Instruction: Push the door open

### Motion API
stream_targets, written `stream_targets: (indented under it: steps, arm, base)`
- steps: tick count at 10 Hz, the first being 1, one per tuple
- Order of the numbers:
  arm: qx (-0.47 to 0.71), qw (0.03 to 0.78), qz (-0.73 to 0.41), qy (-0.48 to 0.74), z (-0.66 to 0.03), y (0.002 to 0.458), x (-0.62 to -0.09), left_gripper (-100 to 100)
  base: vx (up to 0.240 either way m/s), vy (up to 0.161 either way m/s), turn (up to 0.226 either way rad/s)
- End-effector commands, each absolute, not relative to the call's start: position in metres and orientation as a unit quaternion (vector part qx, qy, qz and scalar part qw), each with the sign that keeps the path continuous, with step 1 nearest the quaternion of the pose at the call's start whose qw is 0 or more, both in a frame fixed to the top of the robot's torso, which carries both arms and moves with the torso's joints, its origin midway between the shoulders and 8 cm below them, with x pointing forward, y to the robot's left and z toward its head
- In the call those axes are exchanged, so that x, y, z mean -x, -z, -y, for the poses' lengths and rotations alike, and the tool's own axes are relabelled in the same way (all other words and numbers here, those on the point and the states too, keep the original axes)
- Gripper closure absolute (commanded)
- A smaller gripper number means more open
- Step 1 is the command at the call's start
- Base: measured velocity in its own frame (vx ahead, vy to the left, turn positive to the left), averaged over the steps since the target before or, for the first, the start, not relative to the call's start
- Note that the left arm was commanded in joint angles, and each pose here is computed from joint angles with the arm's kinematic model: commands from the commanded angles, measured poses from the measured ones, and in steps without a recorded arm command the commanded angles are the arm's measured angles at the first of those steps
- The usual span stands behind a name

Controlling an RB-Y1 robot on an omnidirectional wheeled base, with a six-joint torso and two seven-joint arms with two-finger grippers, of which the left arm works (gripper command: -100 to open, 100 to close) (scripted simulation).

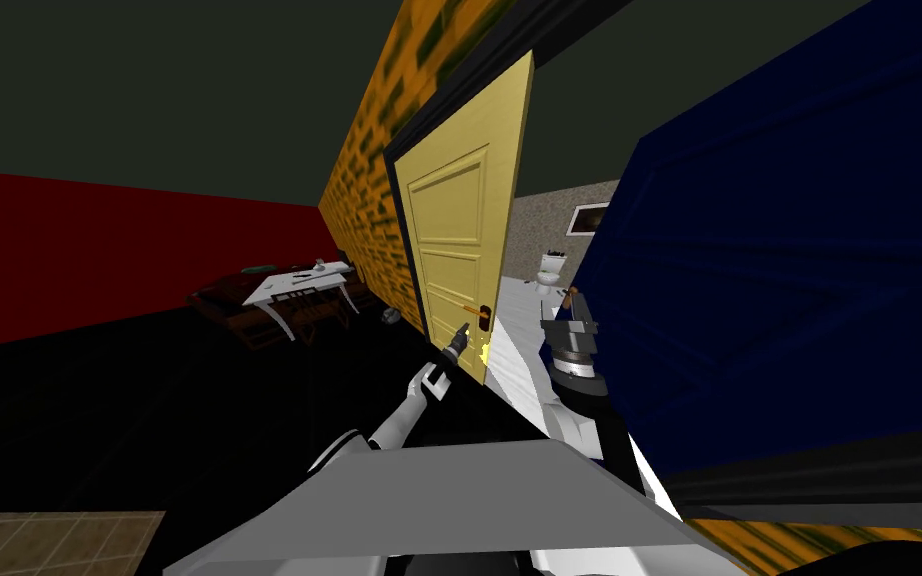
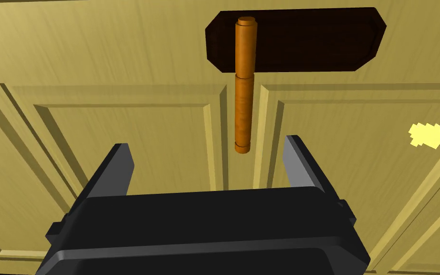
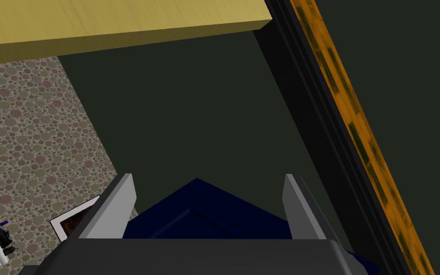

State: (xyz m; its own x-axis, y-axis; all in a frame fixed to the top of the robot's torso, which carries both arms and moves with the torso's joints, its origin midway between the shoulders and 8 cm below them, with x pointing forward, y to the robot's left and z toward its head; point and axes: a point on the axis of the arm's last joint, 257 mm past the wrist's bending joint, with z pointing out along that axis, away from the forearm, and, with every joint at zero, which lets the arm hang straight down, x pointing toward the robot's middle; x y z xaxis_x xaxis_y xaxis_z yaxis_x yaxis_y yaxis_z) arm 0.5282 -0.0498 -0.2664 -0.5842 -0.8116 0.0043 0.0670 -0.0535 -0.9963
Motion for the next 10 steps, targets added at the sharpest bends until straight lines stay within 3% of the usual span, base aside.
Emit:
stream_targets:
  steps: [1,6,10]
  arm:
    - [0.309,0.328,-0.61,0.652,0.056,0.274,-0.529,-100]
    - [0.307,0.312,-0.63,0.642,0.075,0.288,-0.528,-100]
    - [0.307,0.331,-0.641,0.621,0.042,0.3,-0.538,-100]
  base:
    - [0.123,0.086,-0.038]
    - [0.111,0.086,-0.027]
    - [0.143,-0.1,-0.025]
